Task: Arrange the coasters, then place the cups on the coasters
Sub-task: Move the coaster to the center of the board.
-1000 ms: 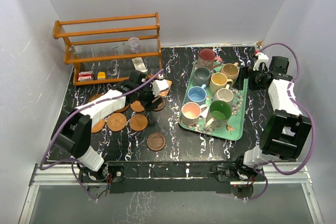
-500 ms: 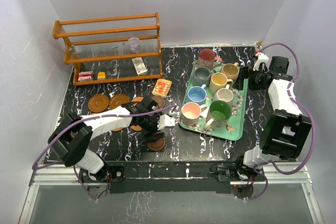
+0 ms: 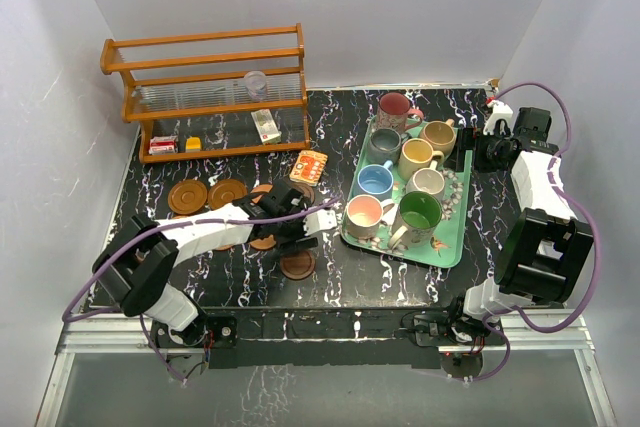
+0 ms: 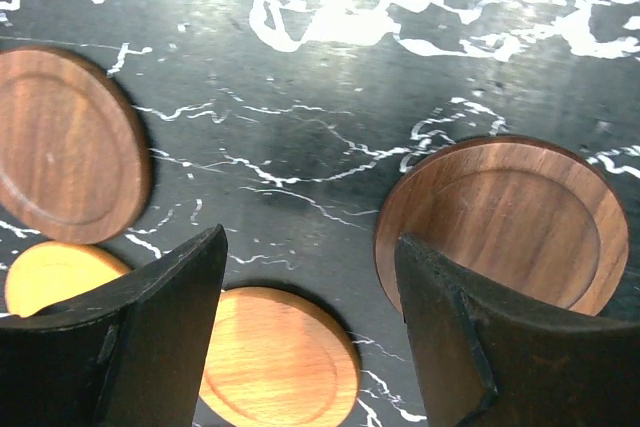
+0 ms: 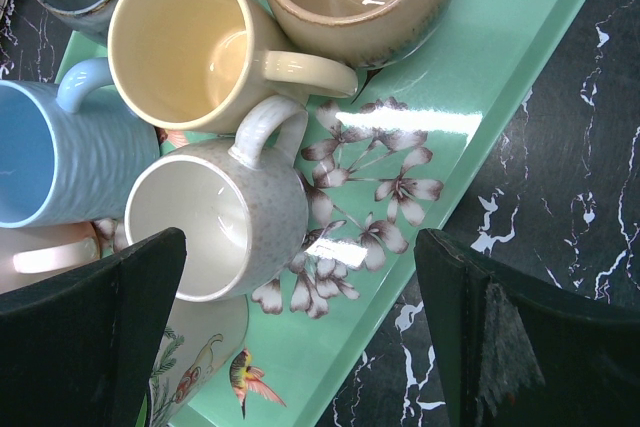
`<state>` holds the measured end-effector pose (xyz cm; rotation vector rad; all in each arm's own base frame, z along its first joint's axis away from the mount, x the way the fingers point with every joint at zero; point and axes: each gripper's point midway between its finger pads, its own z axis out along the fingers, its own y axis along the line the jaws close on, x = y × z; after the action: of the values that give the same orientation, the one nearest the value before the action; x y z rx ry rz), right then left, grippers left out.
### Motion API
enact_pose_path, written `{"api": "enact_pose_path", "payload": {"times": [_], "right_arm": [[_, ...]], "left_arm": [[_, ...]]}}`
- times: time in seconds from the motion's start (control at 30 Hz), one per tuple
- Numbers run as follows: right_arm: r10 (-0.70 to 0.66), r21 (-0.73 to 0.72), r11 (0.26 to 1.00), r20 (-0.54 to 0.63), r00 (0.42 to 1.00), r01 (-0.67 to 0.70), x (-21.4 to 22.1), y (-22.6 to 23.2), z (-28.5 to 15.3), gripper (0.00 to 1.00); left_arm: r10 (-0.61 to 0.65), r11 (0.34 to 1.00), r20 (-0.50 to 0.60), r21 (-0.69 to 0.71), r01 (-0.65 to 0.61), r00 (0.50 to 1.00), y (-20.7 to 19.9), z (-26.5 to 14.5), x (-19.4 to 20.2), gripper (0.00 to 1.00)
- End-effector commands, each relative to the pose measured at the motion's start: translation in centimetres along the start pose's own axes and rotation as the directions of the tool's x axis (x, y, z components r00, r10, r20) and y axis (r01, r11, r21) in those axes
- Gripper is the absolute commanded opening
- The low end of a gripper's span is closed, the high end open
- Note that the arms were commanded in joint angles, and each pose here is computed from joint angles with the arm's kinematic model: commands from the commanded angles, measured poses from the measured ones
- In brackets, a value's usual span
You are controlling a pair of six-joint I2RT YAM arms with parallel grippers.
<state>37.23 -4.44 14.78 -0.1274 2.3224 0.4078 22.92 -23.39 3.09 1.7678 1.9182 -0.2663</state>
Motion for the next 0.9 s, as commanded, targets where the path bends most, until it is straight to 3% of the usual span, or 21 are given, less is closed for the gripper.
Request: {"api": "enact_pose_path", "payload": {"times": [0.0, 0.37, 0.87], "right_arm": [[-0.028, 0.016, 0.999, 0.04, 0.999, 0.027, -1.5, -0.5, -0.4, 0.98], [-0.028, 0.017, 0.999, 0.04, 0.999, 0.028, -1.5, -0.5, -0.5, 0.98], [-0.028, 0.014, 1.0, 0.039, 0.999, 0.028, -1.5, -0.4, -0.5, 0.98]], "left_arm": [[-0.017, 0.993, -0.037, -0.12, 0.012, 0.999, 2.2, 0.3, 0.7, 0.66], [-0.078, 0.963, -0.031, -0.262, 0.068, 0.996, 5.9, 0.7, 0.6, 0.66], [-0.134, 0.953, -0.037, -0.278, 0.118, 0.99, 7.8, 0.6, 2.1, 0.65]]}}
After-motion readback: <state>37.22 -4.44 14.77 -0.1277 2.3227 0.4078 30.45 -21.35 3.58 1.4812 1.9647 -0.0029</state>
